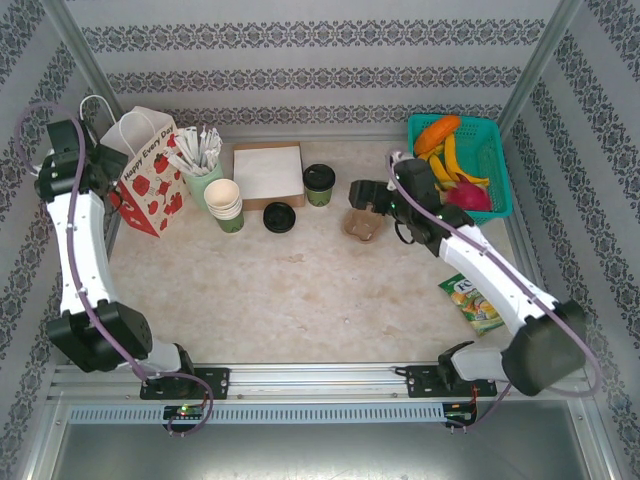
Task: Pack the takeout coffee
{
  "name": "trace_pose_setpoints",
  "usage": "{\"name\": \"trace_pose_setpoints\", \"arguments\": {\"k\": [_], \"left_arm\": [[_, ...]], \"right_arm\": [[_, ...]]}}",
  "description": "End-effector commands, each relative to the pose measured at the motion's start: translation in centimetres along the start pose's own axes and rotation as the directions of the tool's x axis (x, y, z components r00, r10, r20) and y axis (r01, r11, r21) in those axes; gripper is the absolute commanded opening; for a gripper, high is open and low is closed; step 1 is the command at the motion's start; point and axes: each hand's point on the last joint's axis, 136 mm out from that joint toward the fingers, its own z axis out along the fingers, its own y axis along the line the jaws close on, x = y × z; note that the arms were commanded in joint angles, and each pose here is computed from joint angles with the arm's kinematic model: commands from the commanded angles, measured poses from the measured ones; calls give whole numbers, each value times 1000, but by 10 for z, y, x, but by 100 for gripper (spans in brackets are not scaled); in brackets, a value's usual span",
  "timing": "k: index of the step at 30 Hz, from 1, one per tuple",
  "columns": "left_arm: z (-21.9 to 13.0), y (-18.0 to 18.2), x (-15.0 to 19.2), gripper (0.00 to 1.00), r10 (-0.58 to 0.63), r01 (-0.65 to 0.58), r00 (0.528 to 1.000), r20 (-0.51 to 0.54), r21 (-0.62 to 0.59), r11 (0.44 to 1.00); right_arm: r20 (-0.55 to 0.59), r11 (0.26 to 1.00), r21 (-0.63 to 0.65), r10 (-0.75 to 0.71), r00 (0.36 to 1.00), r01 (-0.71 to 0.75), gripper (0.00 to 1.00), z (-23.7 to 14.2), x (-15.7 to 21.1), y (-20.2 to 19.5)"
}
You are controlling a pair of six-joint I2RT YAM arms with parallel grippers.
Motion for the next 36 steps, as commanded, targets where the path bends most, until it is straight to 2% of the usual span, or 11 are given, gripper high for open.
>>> {"name": "trace_pose_setpoints", "arguments": {"k": [1, 4, 9, 12, 13, 19, 22, 25, 27, 36], "left_arm": [[5, -5, -17, 100, -55, 56, 998, 30, -27, 998], [24, -8, -15, 99, -71, 69, 997, -20, -86, 994], [55, -14, -2, 91, -79, 53, 985, -152, -174, 983], [68, -14, -2, 84, -75, 43, 984, -159, -197, 980], [72, -15, -2, 79, -72, 41, 985, -156, -193, 980], [69, -14, -9, 31, -39, 14, 991, -128, -189, 982], [58, -9, -14, 14, -19, -1, 995, -98, -204, 979], [44, -5, -19, 5, 7, -22, 997, -74, -205, 979], [34, -2, -21, 0, 25, -37, 998, -66, -195, 980], [-20, 42, -18, 0, 47, -48, 999, -14, -187, 981]], "right_arm": [[105, 997, 77, -24, 994, 16, 98, -15, -12, -19], [136, 995, 100, -25, 990, 12, 98, -24, -14, -26], [150, 993, 121, -37, 988, 19, 98, -30, -16, -31], [146, 991, 130, -40, 988, 21, 98, -31, -15, -34], [145, 991, 132, -40, 989, 21, 98, -32, -15, -35], [153, 990, 142, -35, 988, 14, 98, -34, -14, -37], [159, 990, 141, -35, 987, 12, 98, -34, -15, -38], [158, 990, 142, -36, 987, 13, 98, -33, -15, -37], [158, 990, 142, -37, 987, 14, 98, -32, -16, -37], [160, 988, 156, -31, 987, 5, 98, -26, -17, -41]]}}
